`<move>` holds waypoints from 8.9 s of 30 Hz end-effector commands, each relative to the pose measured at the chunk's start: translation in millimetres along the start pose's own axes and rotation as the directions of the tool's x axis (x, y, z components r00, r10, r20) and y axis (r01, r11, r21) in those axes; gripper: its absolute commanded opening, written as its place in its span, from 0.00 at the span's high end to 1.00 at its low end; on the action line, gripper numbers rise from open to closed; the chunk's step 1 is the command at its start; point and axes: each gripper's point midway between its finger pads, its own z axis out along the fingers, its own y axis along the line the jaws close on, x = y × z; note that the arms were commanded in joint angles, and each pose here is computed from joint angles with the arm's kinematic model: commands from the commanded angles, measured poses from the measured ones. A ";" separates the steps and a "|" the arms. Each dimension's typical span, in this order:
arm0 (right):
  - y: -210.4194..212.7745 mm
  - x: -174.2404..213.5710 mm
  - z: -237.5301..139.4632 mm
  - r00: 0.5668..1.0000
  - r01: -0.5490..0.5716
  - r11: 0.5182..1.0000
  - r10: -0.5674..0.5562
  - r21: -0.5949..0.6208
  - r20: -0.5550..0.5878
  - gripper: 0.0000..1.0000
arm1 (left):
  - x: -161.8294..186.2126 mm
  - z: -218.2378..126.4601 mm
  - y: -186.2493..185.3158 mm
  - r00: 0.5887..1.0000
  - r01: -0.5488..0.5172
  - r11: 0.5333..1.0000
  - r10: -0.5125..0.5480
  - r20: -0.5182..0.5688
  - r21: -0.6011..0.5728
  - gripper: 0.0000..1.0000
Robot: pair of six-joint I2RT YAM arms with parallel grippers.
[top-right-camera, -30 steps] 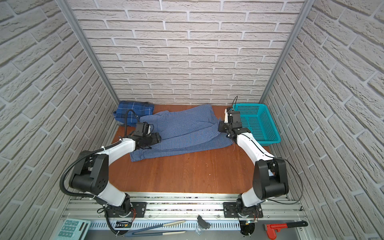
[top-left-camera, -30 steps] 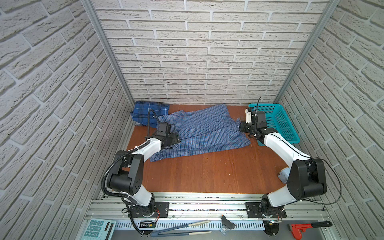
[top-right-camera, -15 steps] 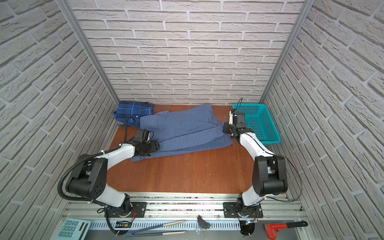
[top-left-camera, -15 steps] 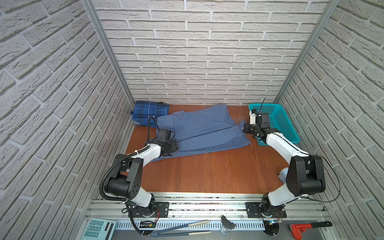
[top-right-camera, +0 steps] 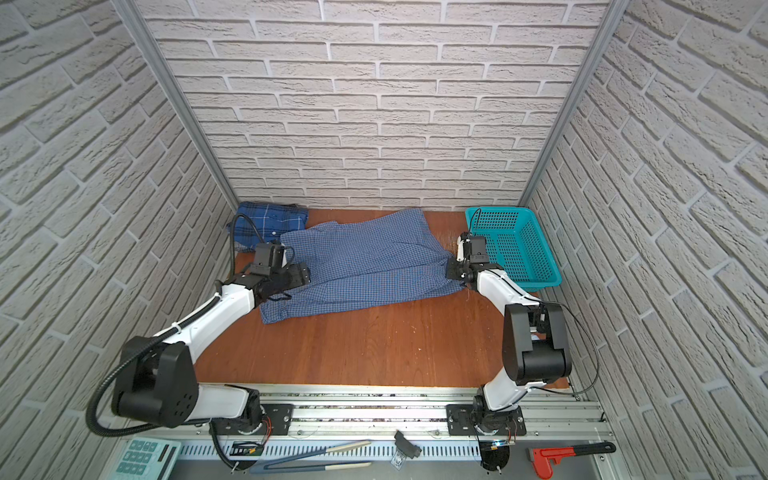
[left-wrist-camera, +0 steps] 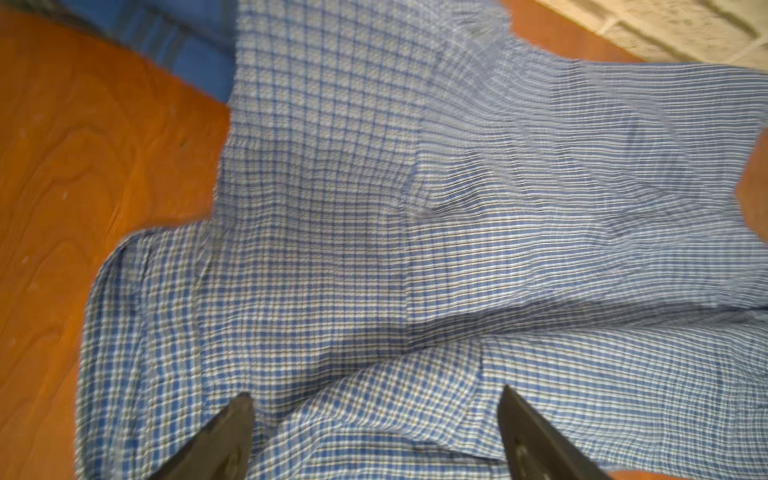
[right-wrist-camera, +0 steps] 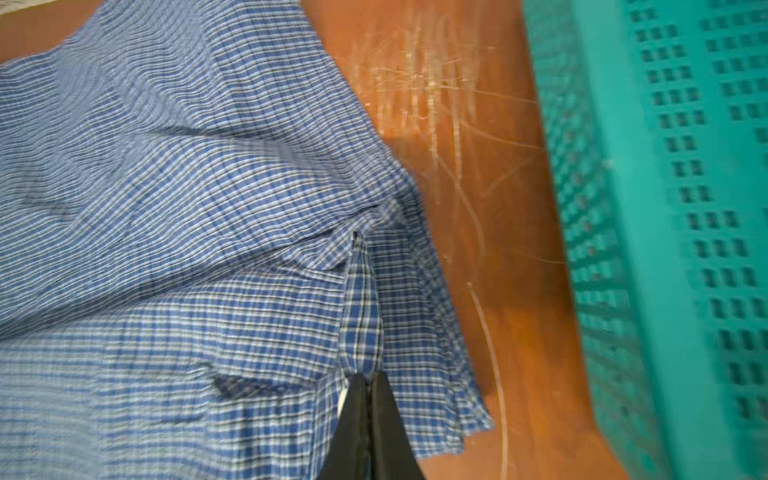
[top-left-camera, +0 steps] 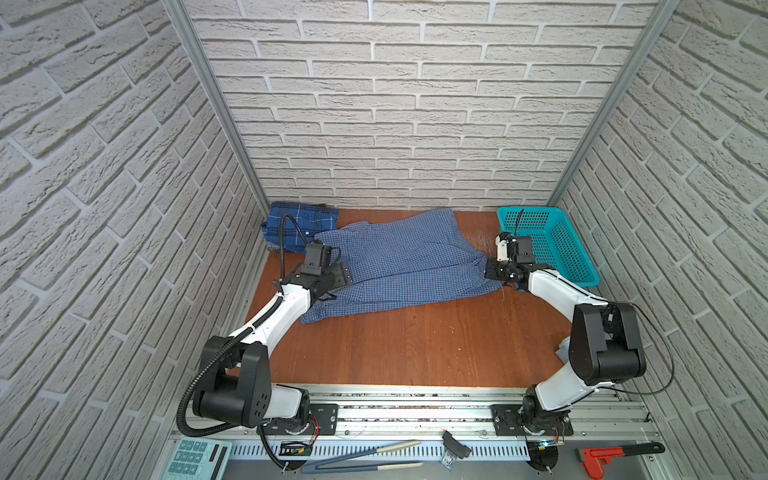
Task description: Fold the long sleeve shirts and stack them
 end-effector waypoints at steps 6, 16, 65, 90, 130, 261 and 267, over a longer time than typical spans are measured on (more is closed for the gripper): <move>-13.2 -37.2 -40.1 0.997 0.029 0.994 -0.037 0.103 0.068 0.71 | 33.2 25.1 -6.8 0.994 -0.071 0.997 0.071 -0.079 0.000 0.07; 96.5 -21.5 -90.5 0.977 0.137 0.961 -0.090 -0.242 0.194 0.37 | 78.6 44.0 34.5 0.982 -0.076 0.990 0.053 -0.181 -0.122 0.08; 85.6 -0.9 -56.7 0.998 0.058 0.998 -0.058 -0.007 0.039 0.44 | 47.0 -19.6 -34.4 0.991 -0.123 0.992 0.122 -0.045 -0.030 0.02; 93.0 -85.3 85.4 0.914 0.401 0.909 -0.405 -0.114 -0.014 0.10 | -71.8 67.3 69.9 0.997 0.080 0.974 -0.080 0.006 -0.212 0.02; 96.5 -51.9 143.4 0.809 0.526 0.805 -0.574 -0.275 -0.131 0.27 | -52.3 133.9 28.1 0.980 -0.104 0.994 0.096 -0.176 -0.039 0.11; -10.1 -48.0 2.0 0.982 -0.189 0.980 0.188 0.058 0.017 0.94 | -85.0 -1.1 5.6 0.971 -0.023 0.987 -0.016 0.238 0.158 1.00; -17.2 -19.4 -8.1 0.986 -0.164 0.983 0.167 0.086 -0.030 0.94 | -37.9 -13.7 26.8 0.978 0.073 0.990 -0.095 0.188 0.120 1.00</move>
